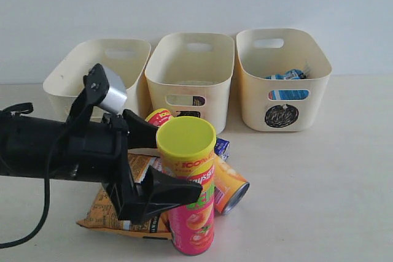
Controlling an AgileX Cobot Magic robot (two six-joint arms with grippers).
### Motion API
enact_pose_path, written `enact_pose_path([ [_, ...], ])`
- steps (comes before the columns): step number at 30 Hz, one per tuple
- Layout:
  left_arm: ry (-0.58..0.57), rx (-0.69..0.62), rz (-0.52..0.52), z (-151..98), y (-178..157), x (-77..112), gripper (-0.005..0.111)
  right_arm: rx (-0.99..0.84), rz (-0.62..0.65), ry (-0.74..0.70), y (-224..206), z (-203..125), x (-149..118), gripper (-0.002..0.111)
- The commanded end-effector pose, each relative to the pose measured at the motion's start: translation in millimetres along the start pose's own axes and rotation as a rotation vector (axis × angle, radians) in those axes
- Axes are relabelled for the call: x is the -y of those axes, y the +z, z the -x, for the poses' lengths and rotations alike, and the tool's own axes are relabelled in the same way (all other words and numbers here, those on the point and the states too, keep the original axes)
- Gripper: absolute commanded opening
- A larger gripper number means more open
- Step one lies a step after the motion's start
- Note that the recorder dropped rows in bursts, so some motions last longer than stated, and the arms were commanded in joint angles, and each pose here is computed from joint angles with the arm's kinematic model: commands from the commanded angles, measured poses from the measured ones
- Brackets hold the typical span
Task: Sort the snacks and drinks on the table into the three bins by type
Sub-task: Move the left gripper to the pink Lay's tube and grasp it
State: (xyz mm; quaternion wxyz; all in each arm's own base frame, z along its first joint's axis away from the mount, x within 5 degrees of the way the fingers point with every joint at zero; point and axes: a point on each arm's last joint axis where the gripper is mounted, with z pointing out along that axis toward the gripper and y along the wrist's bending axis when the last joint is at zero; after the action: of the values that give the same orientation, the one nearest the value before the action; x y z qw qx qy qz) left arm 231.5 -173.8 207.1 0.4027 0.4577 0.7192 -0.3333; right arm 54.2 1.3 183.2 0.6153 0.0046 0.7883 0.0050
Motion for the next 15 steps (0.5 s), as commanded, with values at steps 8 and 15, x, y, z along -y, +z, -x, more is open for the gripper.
enact_pose_path([
  [8, -0.033, -0.048, -0.008, -18, 15, -6.7, 0.094, 0.009, -0.008, -0.002, 0, 1, 0, 0.0],
  [15, -0.029, -0.031, -0.025, -14, 17, -7.3, 0.051, 0.009, -0.008, -0.002, 0, 1, 0, 0.0],
])
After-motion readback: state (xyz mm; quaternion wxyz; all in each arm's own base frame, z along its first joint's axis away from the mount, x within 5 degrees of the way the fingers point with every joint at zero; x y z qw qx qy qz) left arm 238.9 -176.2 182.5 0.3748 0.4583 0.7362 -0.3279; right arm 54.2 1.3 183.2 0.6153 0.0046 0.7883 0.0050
